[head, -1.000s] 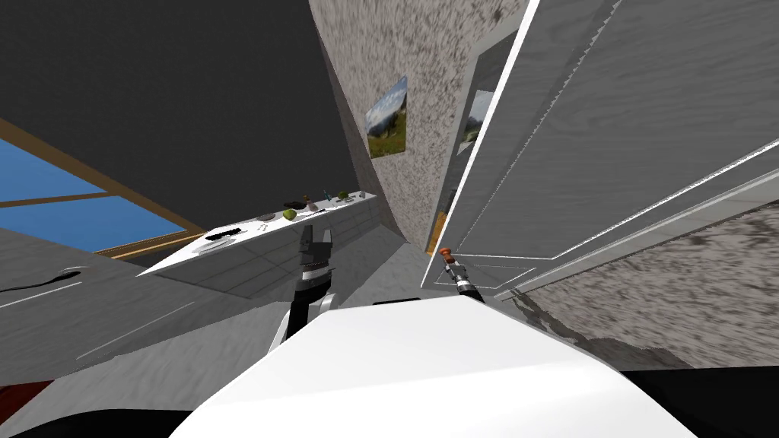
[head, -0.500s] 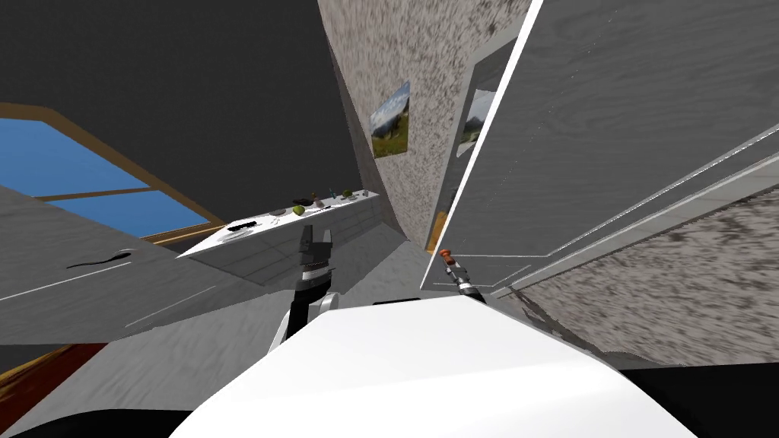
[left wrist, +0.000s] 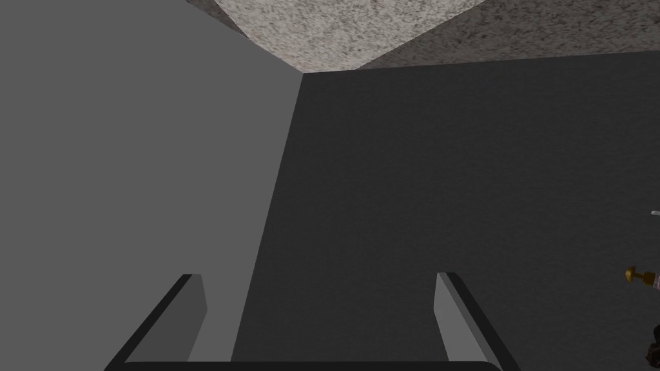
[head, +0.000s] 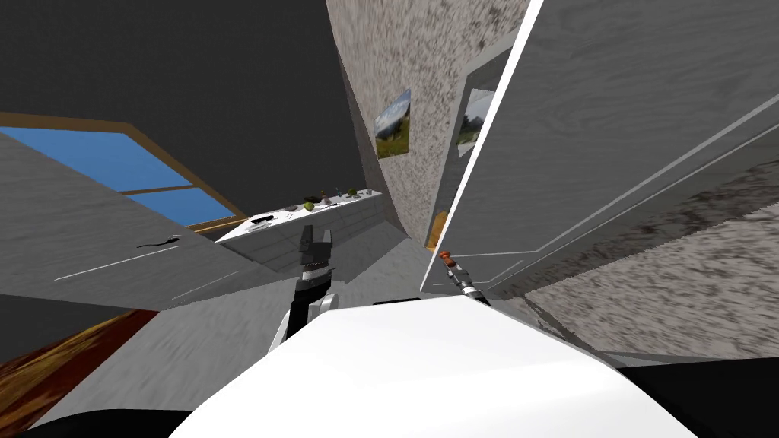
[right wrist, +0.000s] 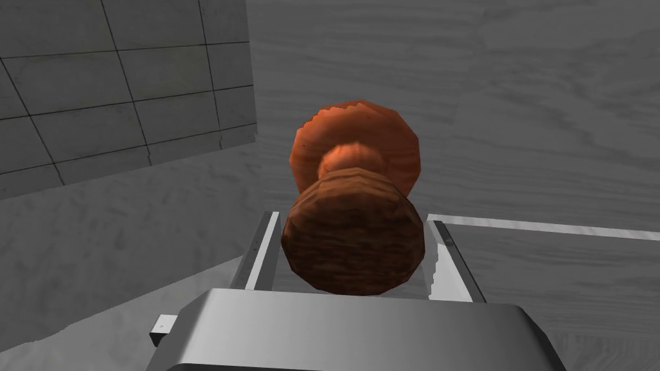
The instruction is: Pull the door open
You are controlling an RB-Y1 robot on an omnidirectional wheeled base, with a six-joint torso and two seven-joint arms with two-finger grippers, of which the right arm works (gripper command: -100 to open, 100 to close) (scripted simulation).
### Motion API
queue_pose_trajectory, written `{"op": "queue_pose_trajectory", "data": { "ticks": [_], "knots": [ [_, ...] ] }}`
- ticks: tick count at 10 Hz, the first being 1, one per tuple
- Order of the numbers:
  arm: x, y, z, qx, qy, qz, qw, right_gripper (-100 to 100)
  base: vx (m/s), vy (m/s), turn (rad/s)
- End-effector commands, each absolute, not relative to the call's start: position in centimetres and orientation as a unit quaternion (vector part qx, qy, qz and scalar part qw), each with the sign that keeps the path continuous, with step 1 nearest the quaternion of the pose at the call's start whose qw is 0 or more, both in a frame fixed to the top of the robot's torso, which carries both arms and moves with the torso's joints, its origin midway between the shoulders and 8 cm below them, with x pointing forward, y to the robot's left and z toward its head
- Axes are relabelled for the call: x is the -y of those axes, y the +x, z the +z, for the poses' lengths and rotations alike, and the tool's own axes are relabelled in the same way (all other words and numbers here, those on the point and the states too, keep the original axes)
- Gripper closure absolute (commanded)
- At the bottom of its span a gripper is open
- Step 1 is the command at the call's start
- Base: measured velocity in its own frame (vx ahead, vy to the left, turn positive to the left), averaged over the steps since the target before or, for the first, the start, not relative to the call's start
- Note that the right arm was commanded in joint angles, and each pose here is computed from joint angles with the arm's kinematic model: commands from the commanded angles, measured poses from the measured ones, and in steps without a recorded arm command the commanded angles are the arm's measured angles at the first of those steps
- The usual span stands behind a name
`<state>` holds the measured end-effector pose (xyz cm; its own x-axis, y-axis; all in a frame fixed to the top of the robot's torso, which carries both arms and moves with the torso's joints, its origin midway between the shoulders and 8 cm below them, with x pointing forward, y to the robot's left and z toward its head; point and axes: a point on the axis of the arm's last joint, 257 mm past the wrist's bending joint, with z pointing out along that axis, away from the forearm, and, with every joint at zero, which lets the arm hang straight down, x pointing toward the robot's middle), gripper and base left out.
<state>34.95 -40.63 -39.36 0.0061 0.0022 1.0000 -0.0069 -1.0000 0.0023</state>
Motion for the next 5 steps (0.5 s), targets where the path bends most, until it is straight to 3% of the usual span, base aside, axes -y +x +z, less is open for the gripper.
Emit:
{"op": "queue_pose_trajectory", "data": {
  "ticks": [1, 5],
  "knots": [
    [40.6, 34.9, -39.4, 0.002, 0.709, 0.705, 0.003, 100, -0.083, -0.018, 0.016],
    [40.6, 33.4, -39.4, -0.011, 0.709, 0.705, -0.010, 100, -0.178, -0.060, 0.141]
  ]
}}
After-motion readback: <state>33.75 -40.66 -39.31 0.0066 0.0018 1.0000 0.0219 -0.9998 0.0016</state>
